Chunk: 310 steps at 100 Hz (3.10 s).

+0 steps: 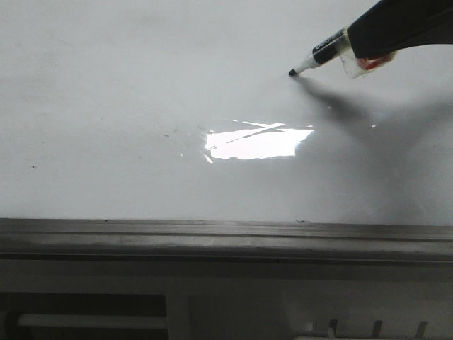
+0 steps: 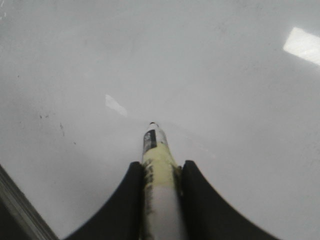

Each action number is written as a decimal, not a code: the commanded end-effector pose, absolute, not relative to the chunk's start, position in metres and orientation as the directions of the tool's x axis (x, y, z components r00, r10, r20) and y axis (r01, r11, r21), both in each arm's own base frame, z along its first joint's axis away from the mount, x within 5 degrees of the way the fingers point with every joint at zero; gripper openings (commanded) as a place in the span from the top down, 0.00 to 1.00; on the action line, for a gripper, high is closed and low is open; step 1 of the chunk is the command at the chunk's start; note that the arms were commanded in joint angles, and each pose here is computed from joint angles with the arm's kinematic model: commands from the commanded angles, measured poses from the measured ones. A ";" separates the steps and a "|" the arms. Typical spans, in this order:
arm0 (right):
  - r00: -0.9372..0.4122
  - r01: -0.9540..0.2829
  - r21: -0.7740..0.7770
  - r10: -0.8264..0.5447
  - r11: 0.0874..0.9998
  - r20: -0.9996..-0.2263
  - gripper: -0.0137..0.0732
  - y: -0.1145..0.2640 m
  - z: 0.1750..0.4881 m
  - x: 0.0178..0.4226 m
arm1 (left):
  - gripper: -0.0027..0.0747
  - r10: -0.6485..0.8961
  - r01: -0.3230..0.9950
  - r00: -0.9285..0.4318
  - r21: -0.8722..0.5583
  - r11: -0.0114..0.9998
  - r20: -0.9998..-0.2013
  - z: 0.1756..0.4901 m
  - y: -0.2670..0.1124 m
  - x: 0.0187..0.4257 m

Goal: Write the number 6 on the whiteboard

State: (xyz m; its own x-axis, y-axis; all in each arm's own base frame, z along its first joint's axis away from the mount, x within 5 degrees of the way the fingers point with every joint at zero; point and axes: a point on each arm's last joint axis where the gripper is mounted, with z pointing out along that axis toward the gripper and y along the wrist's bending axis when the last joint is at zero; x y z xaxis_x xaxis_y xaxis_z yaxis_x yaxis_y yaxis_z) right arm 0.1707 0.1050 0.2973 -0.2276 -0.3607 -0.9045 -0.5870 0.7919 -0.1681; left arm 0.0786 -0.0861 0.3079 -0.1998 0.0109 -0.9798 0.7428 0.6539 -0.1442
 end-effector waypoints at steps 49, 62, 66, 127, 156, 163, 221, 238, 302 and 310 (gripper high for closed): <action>-0.306 -0.728 -0.138 -0.499 0.672 -0.811 0.90 0.123 0.288 0.150 | 0.99 -0.043 0.723 -0.188 -0.168 0.670 -0.981 0.319 -0.085 0.082; -0.343 -0.719 -0.150 -0.534 0.679 -0.772 0.90 0.116 0.284 0.150 | 0.99 -0.043 0.723 -0.188 -0.168 0.670 -0.981 0.319 -0.085 0.082; -0.353 -0.701 -0.150 -0.521 0.697 -0.777 0.90 0.112 0.285 0.152 | 0.99 -0.043 0.723 -0.188 -0.168 0.670 -0.981 0.319 -0.085 0.082; -0.296 -0.645 -0.163 -0.441 0.747 -0.847 0.90 0.110 0.305 0.164 | 0.99 -0.043 0.723 -0.188 -0.168 0.670 -0.981 0.319 -0.085 0.082; -0.318 -0.655 -0.137 -0.435 0.743 -0.842 0.90 0.118 0.298 0.170 | 0.99 -0.043 0.723 -0.188 -0.168 0.670 -0.981 0.319 -0.085 0.082; -0.324 -0.654 -0.130 -0.430 0.746 -0.842 0.90 0.119 0.297 0.171 | 0.99 -0.043 0.723 -0.188 -0.168 0.670 -0.981 0.319 -0.085 0.082; -0.157 -0.779 -0.182 -0.468 0.600 -0.870 0.91 0.117 0.370 0.120 | 0.69 0.111 0.792 -0.176 -0.074 0.606 -0.978 0.310 -0.094 0.079; -0.173 -0.830 -0.172 -0.538 0.531 -0.825 0.91 0.128 0.361 0.117 | 0.36 0.295 0.864 -0.119 0.047 0.502 -0.948 0.307 -0.110 0.087; -0.050 -0.925 -0.182 -0.582 0.333 -0.812 0.91 0.182 0.343 0.106 | 0.40 0.544 0.994 0.061 0.100 0.042 -0.837 0.302 -0.195 0.116; -0.052 -0.930 -0.170 -0.577 0.324 -0.815 0.91 0.183 0.344 0.104 | 0.40 0.540 0.993 0.056 0.105 0.061 -0.840 0.300 -0.200 0.118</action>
